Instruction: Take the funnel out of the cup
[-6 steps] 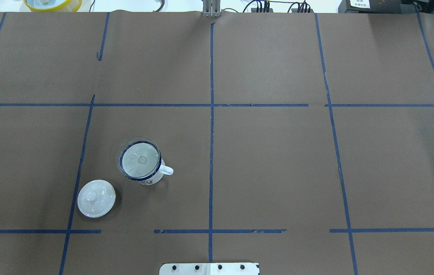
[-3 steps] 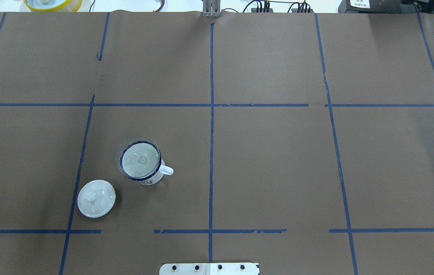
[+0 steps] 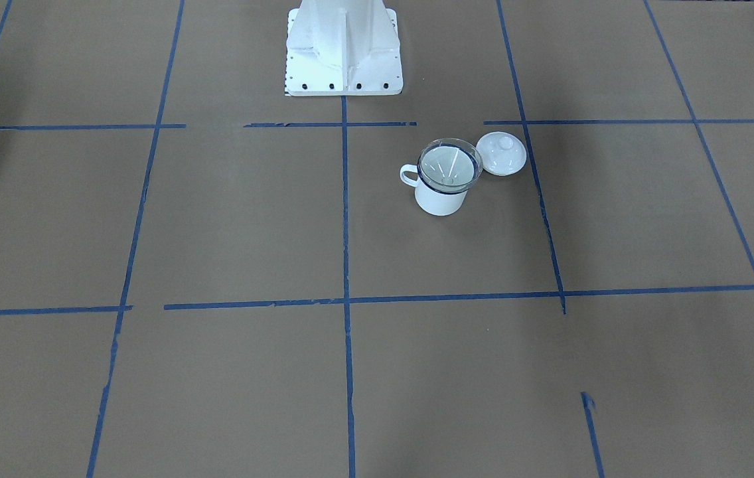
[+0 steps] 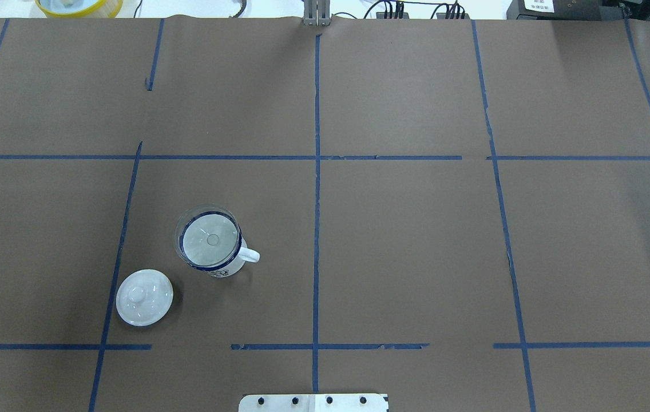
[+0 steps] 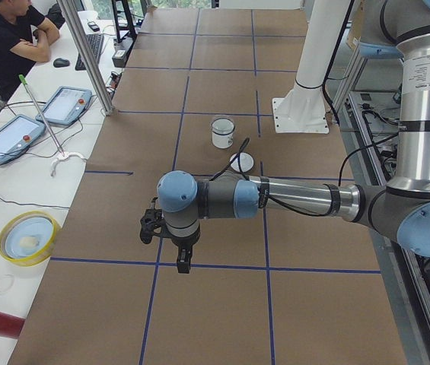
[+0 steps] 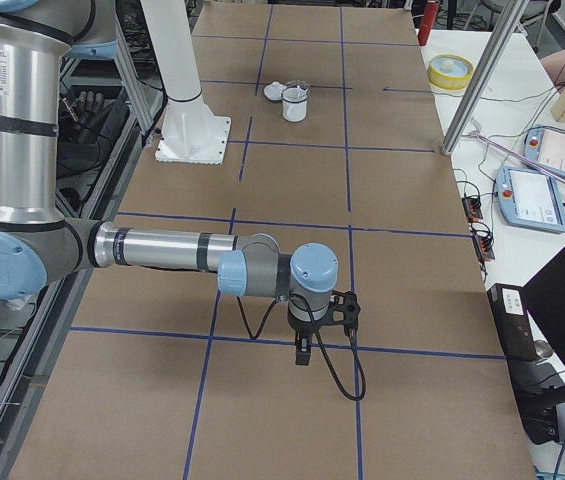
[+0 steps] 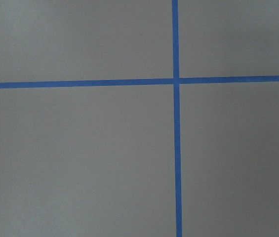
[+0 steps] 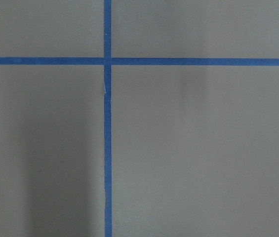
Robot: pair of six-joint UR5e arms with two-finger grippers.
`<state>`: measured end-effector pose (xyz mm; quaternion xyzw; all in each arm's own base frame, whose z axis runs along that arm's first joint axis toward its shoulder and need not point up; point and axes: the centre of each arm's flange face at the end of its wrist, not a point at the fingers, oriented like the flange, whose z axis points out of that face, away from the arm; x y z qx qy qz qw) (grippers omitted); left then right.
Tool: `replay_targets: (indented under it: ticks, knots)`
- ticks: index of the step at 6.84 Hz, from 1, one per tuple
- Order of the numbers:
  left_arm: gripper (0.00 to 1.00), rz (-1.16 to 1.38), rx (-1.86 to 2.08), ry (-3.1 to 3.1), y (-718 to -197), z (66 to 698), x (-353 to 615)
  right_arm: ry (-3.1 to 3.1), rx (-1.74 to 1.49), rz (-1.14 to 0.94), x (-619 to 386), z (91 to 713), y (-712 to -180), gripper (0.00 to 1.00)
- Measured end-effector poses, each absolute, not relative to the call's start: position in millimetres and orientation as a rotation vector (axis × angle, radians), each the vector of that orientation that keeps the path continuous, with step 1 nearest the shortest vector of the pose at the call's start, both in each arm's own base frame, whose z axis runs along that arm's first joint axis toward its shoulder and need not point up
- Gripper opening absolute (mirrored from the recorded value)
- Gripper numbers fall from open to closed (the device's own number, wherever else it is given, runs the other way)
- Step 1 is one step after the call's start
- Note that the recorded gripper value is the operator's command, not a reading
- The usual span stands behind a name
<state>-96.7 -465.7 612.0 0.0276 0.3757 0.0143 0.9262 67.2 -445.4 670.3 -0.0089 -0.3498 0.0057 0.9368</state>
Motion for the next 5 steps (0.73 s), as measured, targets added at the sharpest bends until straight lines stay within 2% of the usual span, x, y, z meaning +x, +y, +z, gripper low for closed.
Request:
replay_targets:
  ticks: [3,5]
  knots:
    - [1.00,-0.028,0.042,0.777,-462,608,-95,-0.715,-0.018,0.012,67,670,-445,1.00]
    - [1.00,-0.011,0.085,0.889,-476,568,-49,-0.715,-0.019,0.012,67,671,-445,1.00]
